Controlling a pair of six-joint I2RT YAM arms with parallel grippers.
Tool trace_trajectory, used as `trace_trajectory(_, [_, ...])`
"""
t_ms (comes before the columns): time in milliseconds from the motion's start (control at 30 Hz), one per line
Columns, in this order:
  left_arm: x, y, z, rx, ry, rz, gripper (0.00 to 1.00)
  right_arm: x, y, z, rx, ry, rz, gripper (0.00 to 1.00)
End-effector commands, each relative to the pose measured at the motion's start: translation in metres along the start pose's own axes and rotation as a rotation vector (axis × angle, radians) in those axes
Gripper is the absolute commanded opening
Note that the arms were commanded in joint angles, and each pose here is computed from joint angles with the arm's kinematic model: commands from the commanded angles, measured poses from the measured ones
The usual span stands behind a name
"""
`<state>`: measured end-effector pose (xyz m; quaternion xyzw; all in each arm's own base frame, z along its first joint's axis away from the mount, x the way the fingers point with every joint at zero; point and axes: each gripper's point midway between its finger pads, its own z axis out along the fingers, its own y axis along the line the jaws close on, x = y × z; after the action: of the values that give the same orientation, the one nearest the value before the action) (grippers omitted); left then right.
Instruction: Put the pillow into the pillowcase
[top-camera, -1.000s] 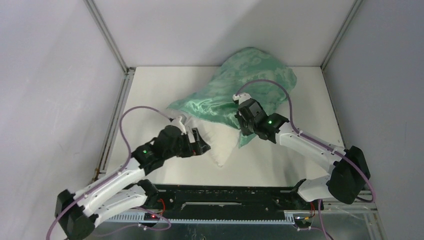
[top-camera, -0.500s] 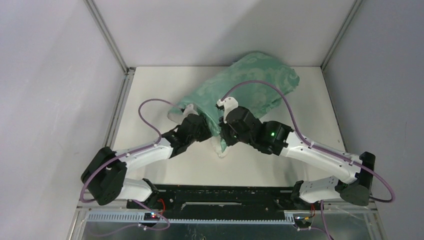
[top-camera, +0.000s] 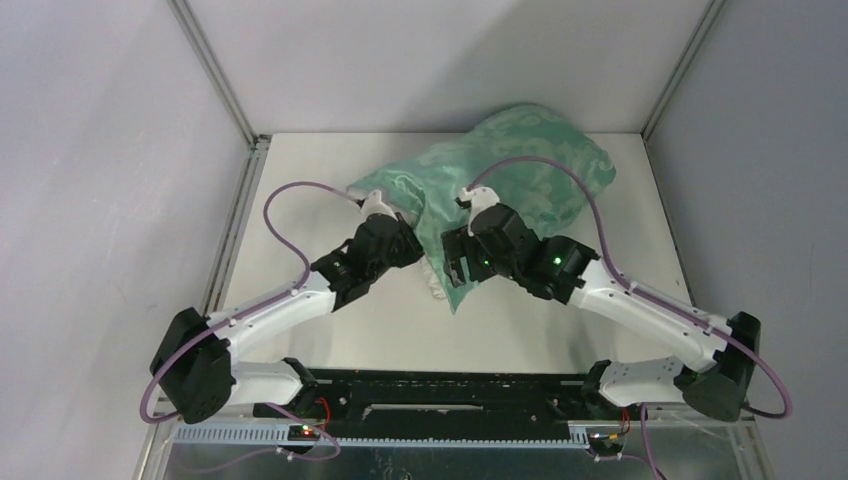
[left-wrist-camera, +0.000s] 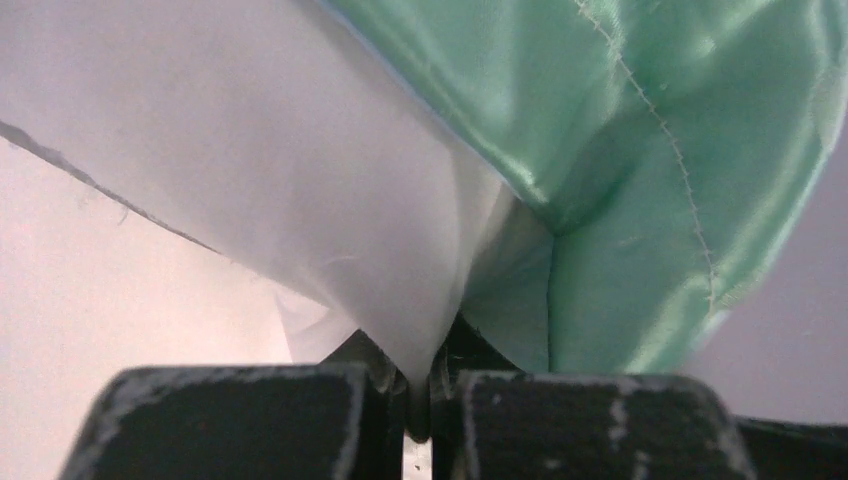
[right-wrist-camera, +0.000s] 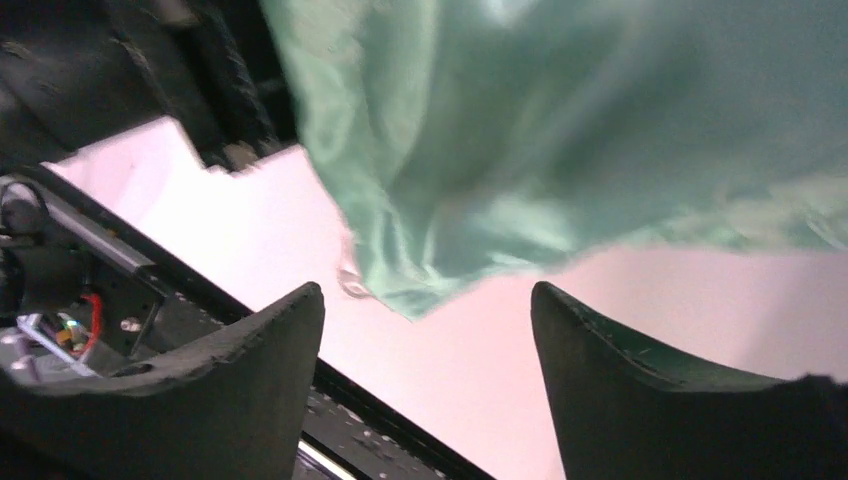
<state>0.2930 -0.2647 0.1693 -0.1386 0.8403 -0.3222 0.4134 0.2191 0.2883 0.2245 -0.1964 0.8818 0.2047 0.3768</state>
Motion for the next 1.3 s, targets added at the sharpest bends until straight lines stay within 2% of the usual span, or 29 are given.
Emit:
trace_trajectory(0, [-0.054, -0.062, -0.019, 0.143, -0.124, -0.011, 0.0, -0.01, -0.039, -0.02, 0.102, -0.117, 0.088, 0.89])
trace_trajectory(100, [-0.055, -0.063, -0.023, 0.122, -0.102, 0.002, 0.0, -0.006, -0.073, -0.023, 0.128, -0.167, 0.195, 0.99])
trace_trajectory(233, [-0.058, -0.067, -0.03, 0.123, -0.093, 0.013, 0.0, -0.002, -0.128, -0.015, 0.193, -0.24, 0.367, 1.0])
trace_trajectory(300, [-0.058, -0.068, -0.034, 0.125, -0.086, 0.018, 0.0, -0.01, -0.14, -0.009, 0.141, -0.287, 0.438, 1.0])
trace_trajectory(400, [-0.057, -0.068, -0.042, 0.127, -0.071, 0.026, 0.0, -0.016, -0.151, 0.0, 0.083, -0.316, 0.558, 0.99])
trace_trajectory(533, [-0.057, -0.069, -0.053, 0.143, -0.061, 0.028, 0.0, -0.021, -0.171, 0.008, 0.107, -0.369, 0.649, 0.99])
trace_trajectory(667, [-0.055, -0.069, -0.058, 0.152, -0.043, 0.033, 0.0, -0.035, -0.18, 0.014, 0.083, -0.457, 0.696, 1.0])
trace_trajectory(800, [-0.052, -0.071, -0.059, 0.163, -0.029, 0.034, 0.0, -0.042, -0.179, 0.032, 0.04, -0.464, 0.731, 0.96])
trace_trajectory(867, [-0.052, -0.072, -0.06, 0.168, -0.027, 0.036, 0.0, -0.042, -0.179, 0.041, 0.025, -0.457, 0.756, 0.89])
trace_trajectory(933, [-0.053, -0.074, -0.06, 0.17, -0.026, 0.04, 0.0, -0.043, -0.176, 0.045, 0.008, -0.451, 0.76, 0.74])
trace_trajectory(967, [-0.053, -0.073, -0.06, 0.166, -0.023, 0.046, 0.0, -0.044, -0.173, 0.045, -0.003, -0.451, 0.758, 0.61])
trace_trajectory(1067, [-0.055, -0.074, -0.059, 0.158, -0.025, 0.077, 0.0, -0.054, -0.163, 0.029, 0.002, -0.46, 0.735, 0.05])
trace_trajectory(1100, [-0.056, -0.074, -0.058, 0.153, -0.028, 0.089, 0.0, -0.06, -0.155, 0.019, 0.009, -0.462, 0.709, 0.0])
trace_trajectory(1267, [-0.055, -0.084, -0.052, 0.165, 0.007, 0.133, 0.0, -0.099, -0.091, -0.047, 0.022, -0.48, 0.493, 0.0])
